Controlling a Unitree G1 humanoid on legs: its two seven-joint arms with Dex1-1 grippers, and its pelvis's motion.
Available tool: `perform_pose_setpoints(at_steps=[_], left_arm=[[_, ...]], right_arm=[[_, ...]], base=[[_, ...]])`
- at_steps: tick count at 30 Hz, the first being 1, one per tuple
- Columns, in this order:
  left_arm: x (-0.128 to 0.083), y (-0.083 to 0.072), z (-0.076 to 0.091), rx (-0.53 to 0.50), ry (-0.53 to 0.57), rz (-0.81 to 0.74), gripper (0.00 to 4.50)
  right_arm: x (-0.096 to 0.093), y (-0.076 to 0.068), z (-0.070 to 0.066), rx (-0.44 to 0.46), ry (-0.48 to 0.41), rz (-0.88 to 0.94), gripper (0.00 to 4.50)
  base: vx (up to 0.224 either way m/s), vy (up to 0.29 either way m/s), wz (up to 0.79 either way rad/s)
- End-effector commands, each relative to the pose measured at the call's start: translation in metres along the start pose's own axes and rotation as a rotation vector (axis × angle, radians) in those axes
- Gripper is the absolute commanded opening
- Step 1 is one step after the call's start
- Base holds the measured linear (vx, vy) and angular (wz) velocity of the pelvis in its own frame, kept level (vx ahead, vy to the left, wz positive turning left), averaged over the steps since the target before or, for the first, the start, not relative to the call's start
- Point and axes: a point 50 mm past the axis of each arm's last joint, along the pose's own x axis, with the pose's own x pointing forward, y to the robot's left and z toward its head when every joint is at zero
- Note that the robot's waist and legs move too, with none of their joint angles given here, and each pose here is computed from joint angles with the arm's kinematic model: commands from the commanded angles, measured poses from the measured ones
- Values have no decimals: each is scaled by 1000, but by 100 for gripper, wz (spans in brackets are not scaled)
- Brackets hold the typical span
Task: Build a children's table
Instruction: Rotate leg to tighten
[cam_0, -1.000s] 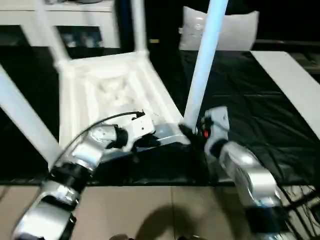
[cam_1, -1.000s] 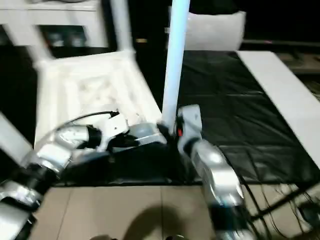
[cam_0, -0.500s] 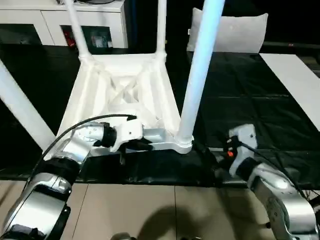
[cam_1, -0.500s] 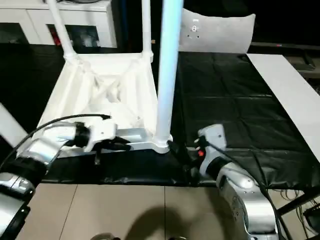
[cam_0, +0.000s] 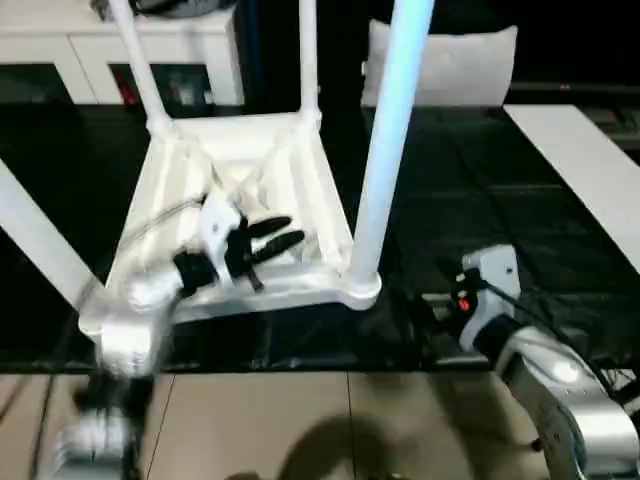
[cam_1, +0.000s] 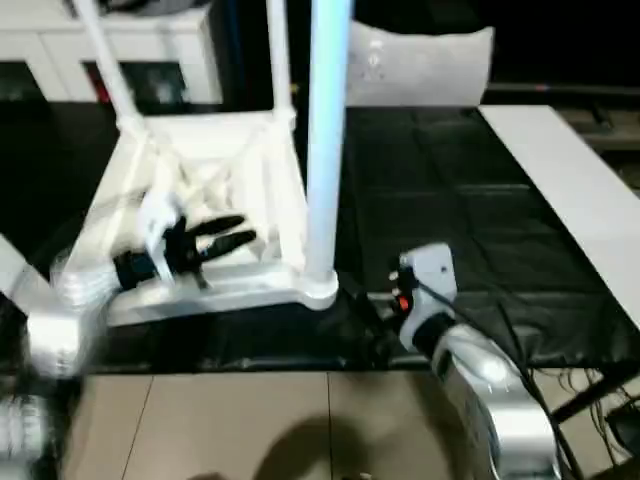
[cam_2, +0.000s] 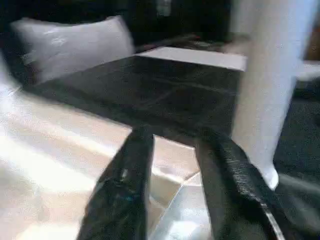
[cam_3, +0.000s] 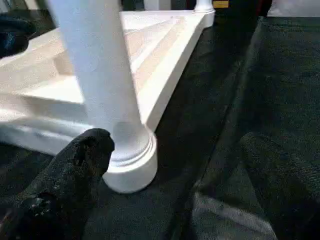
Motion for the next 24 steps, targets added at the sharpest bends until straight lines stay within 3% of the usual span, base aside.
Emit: perform_pose_setpoints(at_steps=[1, 3, 5, 7, 9, 10, 14, 17, 18, 20, 22, 24], left_arm=[[-3, -5, 13, -15, -59, 98, 193], [-10, -18, 6, -52, -70, 165, 209], [-22, -29, -10, -41, 22, 231, 213], [-27, -33, -15, -33, 62, 218, 251], [-32, -38, -16, -33, 94, 174, 252], [-37, -43, -12, -22, 117, 48, 257], [-51, -46, -11, 19, 223, -140, 257], [-61, -30, -14, 80, 384, -189, 257], [-68, -12, -17, 96, 486, -181, 257], [-72, 2, -18, 122, 539, -150, 257], [-80, 15, -21, 84, 630, -98, 257], [-84, 21, -22, 81, 667, -83, 257]], right_arm=[[-3, 6, 4, -44, -28, 24, 450], [-5, 9, 3, -29, -44, 41, 450], [-7, 11, 2, -22, -53, 78, 450], [-7, 11, 1, -29, -52, 94, 450], [-7, 11, 0, -21, -49, 110, 450], [-9, 11, -1, -23, -40, 160, 450], [-11, 17, -4, -39, -13, 273, 450], [-13, 22, -5, -61, 24, 389, 450], [-11, 22, -5, -60, 33, 426, 450], [-7, 20, -5, -66, 39, 425, 450], [-3, 19, -5, -79, 60, 431, 450], [-2, 19, -3, -72, 51, 429, 450]], base=[[0, 0, 0], [0, 0, 0], [0, 0, 0], [0, 0, 0], [0, 0, 0], [0, 0, 0], [0, 0, 0], [0, 0, 0], [0, 0, 0], [0, 0, 0], [0, 0, 0], [0, 0, 0]])
